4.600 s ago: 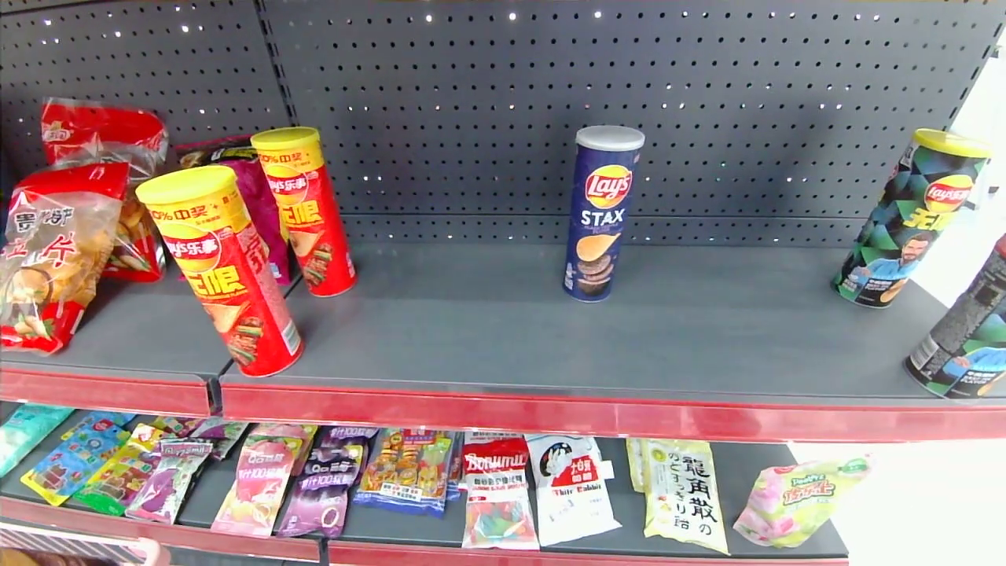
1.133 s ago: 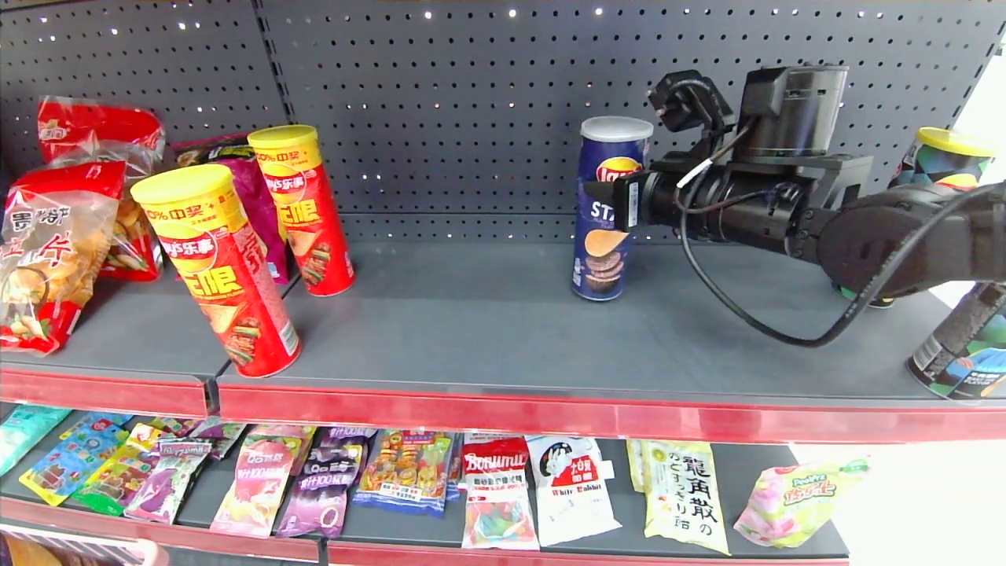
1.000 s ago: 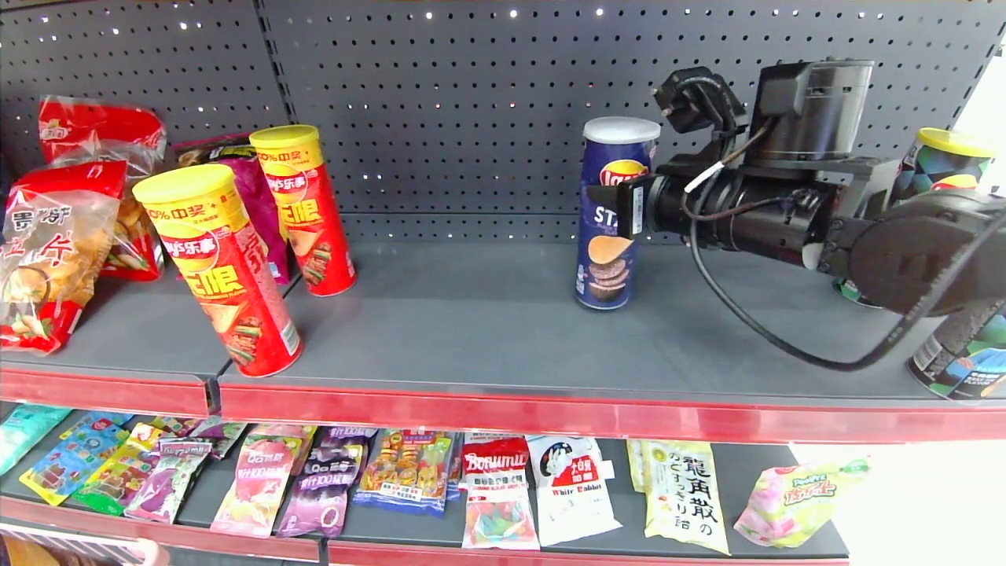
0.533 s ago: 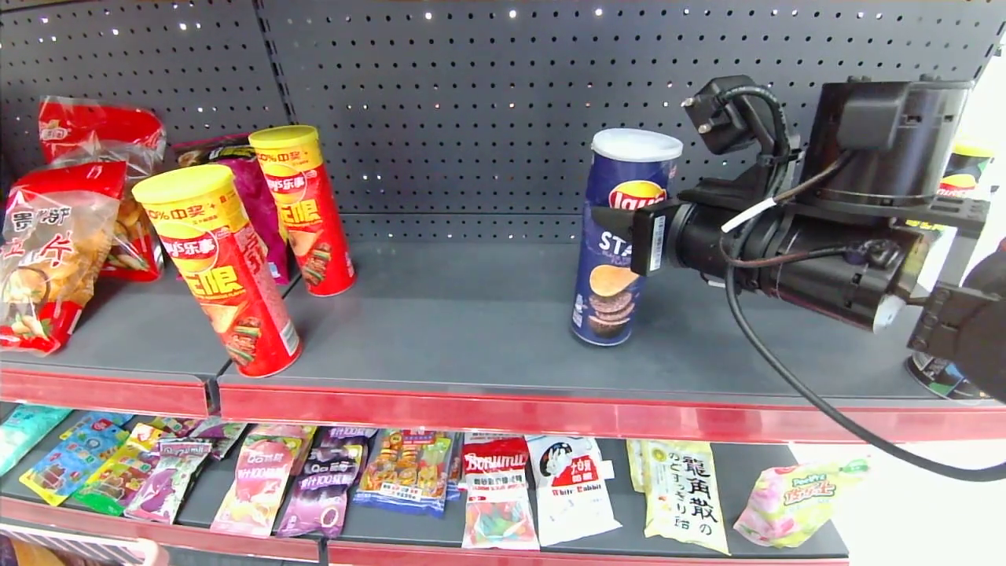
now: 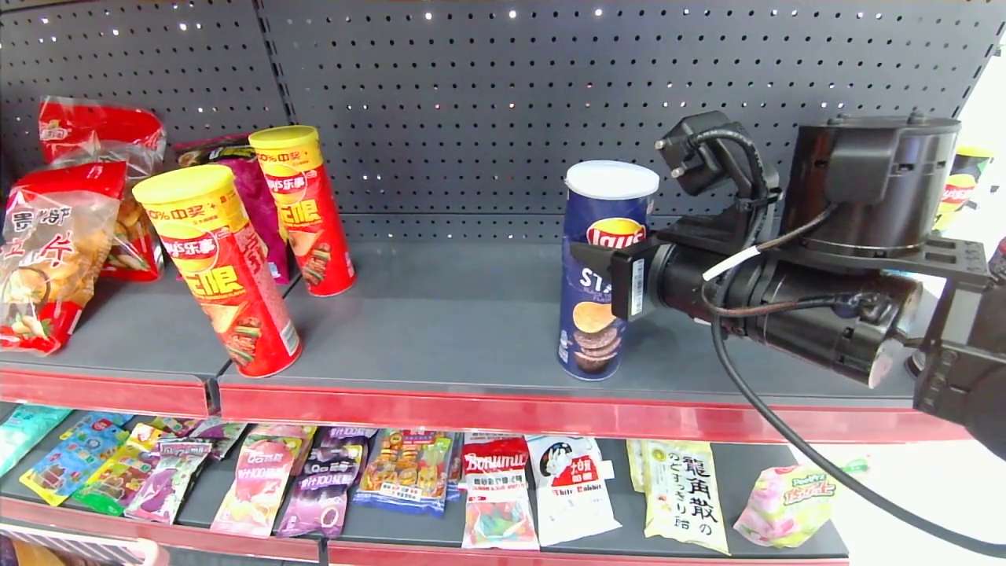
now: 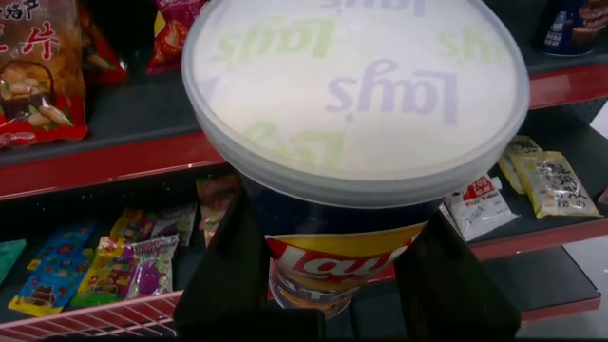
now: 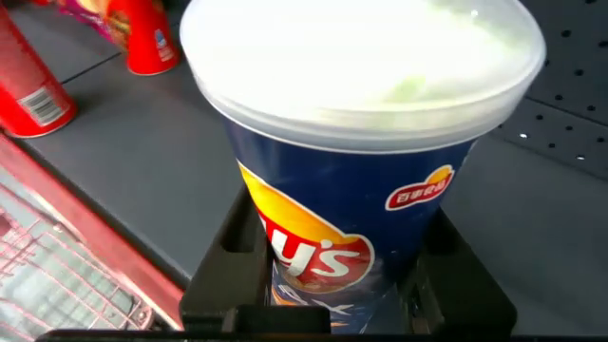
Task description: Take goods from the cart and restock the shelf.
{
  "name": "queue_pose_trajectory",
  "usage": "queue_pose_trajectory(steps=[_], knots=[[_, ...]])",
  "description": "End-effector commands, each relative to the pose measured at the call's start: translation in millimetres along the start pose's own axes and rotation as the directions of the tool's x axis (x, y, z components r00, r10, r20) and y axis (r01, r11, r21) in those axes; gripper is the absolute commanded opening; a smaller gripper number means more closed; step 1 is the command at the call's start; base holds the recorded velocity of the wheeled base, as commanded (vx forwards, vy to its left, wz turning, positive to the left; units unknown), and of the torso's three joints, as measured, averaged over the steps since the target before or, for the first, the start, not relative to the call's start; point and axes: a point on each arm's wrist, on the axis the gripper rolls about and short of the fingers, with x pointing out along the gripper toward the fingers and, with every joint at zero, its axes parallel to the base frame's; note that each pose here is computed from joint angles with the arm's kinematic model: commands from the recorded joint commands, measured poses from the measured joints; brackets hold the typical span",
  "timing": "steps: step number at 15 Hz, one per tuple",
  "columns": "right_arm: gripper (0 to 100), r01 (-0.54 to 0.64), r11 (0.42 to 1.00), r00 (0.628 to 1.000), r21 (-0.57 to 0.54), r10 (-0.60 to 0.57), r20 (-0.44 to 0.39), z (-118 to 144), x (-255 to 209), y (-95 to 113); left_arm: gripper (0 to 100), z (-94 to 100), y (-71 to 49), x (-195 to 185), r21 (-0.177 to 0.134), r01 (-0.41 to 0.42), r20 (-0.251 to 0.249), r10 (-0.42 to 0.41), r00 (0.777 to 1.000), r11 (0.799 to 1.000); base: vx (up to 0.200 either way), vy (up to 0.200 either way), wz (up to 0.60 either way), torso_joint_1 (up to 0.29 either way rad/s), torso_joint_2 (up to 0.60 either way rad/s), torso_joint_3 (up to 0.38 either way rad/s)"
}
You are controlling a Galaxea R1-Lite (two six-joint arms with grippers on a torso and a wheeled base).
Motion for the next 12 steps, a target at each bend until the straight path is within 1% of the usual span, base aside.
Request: queue_pose_trajectory(steps=[1,4,8,12], knots=[[0,0.005,1.0,1.0,-0.003,-0.005,-0.004,-1,-1,3,0,-2.2,-0.1,1,-0.001,0.002,-0.01,-0.002,1.0,1.0,0.0,0.0,0.0,0.0,0.0,0.0],[0,0.019,1.0,1.0,-0.005,-0.019,-0.009,-2,-2,5,0,-3.1,-0.2,1,-0.002,0.002,-0.012,-0.002,1.0,1.0,0.0,0.0,0.0,0.0,0.0,0.0],[0,0.032,0.999,0.999,-0.011,-0.032,-0.007,-2,-7,14,0,-2.7,-0.2,1,-0.001,0.002,-0.01,-0.002,1.0,1.0,0.0,0.0,0.0,0.0,0.0,0.0],[0,0.032,0.999,0.999,-0.01,-0.032,-0.004,-2,-11,14,0,-2.7,-0.2,1,-0.001,0.002,-0.009,-0.002,1.0,1.0,0.0,0.0,0.0,0.0,0.0,0.0]])
